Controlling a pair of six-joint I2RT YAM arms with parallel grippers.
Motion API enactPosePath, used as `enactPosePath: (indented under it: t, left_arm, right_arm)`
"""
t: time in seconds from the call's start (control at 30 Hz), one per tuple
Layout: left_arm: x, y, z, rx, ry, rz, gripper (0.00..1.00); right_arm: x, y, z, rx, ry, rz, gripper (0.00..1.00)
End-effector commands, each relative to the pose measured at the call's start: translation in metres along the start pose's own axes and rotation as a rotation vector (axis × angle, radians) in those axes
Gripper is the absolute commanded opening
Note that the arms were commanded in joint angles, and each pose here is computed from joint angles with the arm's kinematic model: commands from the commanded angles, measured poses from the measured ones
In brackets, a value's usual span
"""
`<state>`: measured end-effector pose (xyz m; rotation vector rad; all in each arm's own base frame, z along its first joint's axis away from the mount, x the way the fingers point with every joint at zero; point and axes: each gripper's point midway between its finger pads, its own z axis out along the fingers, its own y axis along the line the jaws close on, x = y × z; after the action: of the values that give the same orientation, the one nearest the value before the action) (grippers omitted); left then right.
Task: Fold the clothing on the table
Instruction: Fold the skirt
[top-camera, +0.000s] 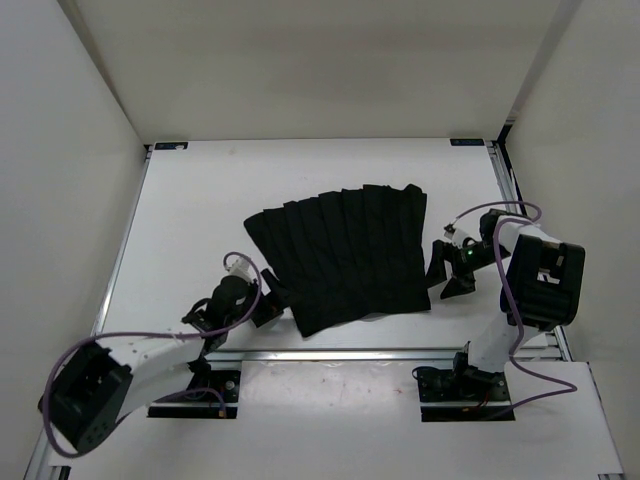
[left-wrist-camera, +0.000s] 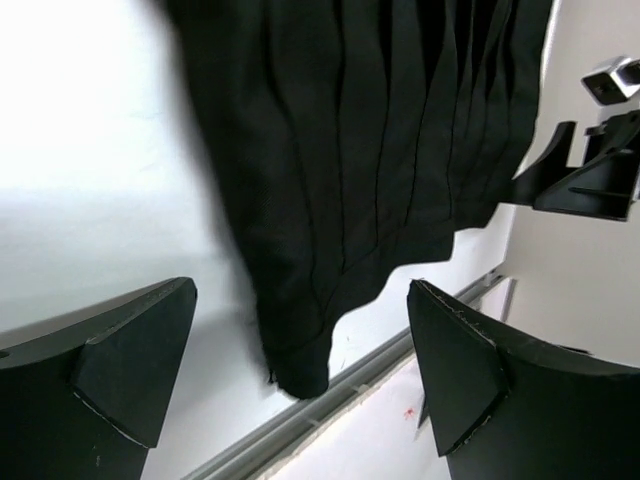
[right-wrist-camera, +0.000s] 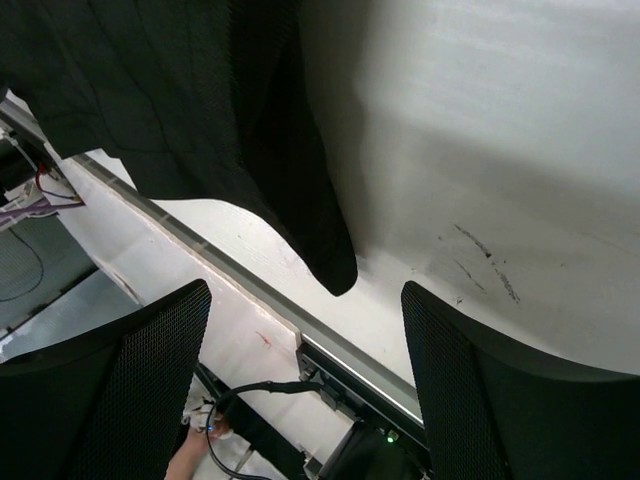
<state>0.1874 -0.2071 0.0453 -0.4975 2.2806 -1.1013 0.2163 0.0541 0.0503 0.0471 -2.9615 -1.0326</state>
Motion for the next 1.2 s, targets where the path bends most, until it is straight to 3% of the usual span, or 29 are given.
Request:
enactPosePath:
  t: [0.0,0.4,0.57,0.8,0.97,1.1,1.17]
  left_arm:
    - [0.007,0.015,0.011,-0.086,0.039,0.084,0.99]
    - [0.016,-0.006,0.028,-0.082,0.098,0.141,0.99]
    - [0.013,-0.003,0.029,-0.100,0.093,0.141,0.91]
    - [0.016,0.005,0.023,-0.098,0.096,0.121,0.86]
    - [0.023,-0.001,0.026,-0.077,0.121,0.132,0.82]
    - [0.029,0.000,0.025,-0.067,0.144,0.132,0.80]
    - [0.030,0.000,0.024,-0.065,0.147,0.129,0.76]
  right_arm:
    - [0.003,0.001,-0.003,-0.006,-0.016,0.002,0.82]
    - [0.013,0.004,0.005,-0.024,0.006,-0.001,0.78]
    - [0.007,0.007,0.010,-0.013,0.009,-0.021,0.71]
    - [-0.001,0.011,0.015,-0.026,0.010,-0.017,0.56]
    - [0.002,0.016,0.023,-0.036,0.017,-0.049,0.34]
    - [0.002,0.023,0.028,-0.056,0.028,-0.064,0.33]
    - [0.004,0.025,0.030,-0.063,0.036,-0.066,0.24]
